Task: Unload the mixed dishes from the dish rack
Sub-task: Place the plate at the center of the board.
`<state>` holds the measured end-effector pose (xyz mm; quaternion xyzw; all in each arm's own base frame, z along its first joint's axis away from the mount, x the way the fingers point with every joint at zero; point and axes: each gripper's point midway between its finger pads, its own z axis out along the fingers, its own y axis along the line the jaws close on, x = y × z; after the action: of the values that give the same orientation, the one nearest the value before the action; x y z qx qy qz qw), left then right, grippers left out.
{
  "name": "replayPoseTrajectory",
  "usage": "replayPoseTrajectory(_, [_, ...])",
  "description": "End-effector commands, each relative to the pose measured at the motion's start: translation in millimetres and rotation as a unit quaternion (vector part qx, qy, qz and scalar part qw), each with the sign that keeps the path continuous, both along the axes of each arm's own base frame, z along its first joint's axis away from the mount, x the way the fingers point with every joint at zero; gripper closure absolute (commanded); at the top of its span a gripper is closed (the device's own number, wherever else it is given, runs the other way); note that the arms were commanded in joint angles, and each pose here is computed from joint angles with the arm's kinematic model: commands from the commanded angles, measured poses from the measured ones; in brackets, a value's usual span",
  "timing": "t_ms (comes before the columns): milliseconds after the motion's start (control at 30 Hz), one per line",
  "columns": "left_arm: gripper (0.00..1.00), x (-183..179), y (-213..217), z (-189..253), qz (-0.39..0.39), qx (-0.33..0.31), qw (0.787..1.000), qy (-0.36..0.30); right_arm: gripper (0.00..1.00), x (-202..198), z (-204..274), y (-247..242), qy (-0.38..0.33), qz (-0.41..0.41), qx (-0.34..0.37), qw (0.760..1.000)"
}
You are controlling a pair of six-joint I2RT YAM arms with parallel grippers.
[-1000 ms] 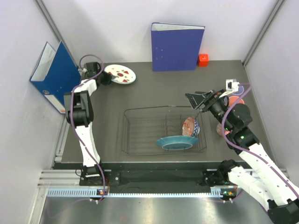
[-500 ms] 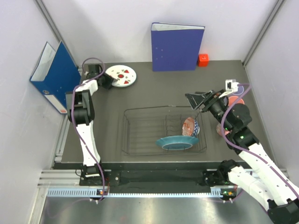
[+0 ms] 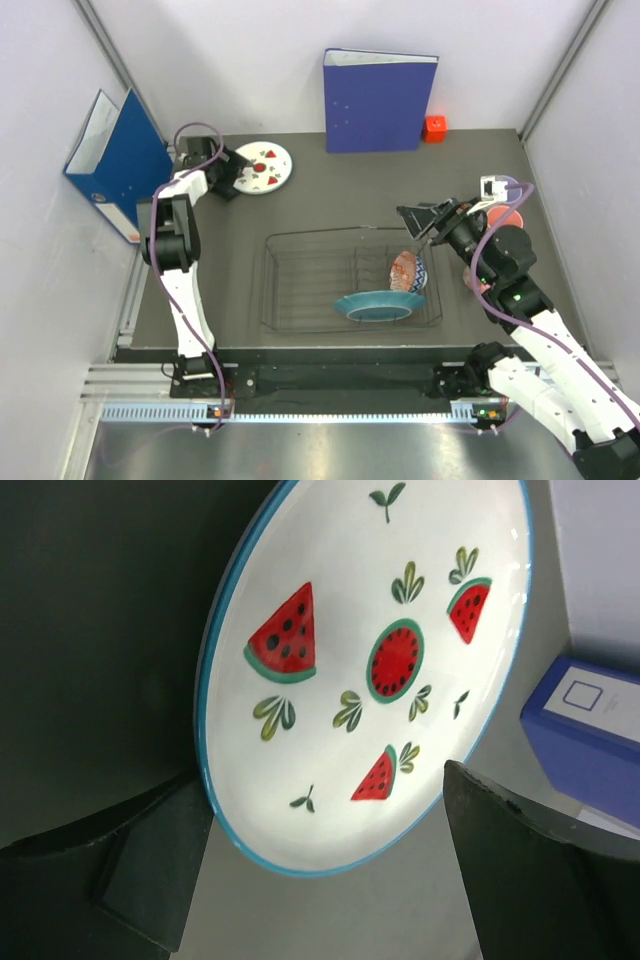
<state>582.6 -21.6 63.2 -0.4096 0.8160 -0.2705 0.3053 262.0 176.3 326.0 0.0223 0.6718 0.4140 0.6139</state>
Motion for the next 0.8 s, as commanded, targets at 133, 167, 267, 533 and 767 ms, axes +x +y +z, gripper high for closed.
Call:
replayPoseTrajectory(133, [0.01, -39.5, 1.5, 48.5, 0.001, 0.014, 1.0, 0.001, 0.18, -2.0, 12.4, 0.5, -0.027, 0.0, 0.01, 1.0])
replayPoseTrajectory(167, [0.01, -43.1, 2.4, 51.9, 0.003, 0.015, 1.0, -0.002, 0.18, -1.8, 11.7, 0.4, -0.026, 0.0, 0.009, 1.0])
replayPoseTrajectory(267, [0.01, -45.9, 0.4, 85.8, -0.004, 0.02, 0.999, -0.027, 0.18, -2.1, 14.8, 1.7, -0.029, 0.003, 0.01, 1.0])
replayPoseTrajectory(533, [0.01, -93.8, -87.2, 246.2, -0.105, 0.122, 0.965, -0.206, 0.18, 0.5, 27.6, -2.9, -0.044, -0.01, 0.003, 0.999])
replayPoseTrajectory(767, [0.01, -177.3, -190.9, 313.3, -0.268, 0.092, 0.88, -0.381, 0.17, 2.4, 33.2, -16.0, -0.041, -0.046, 0.003, 0.998])
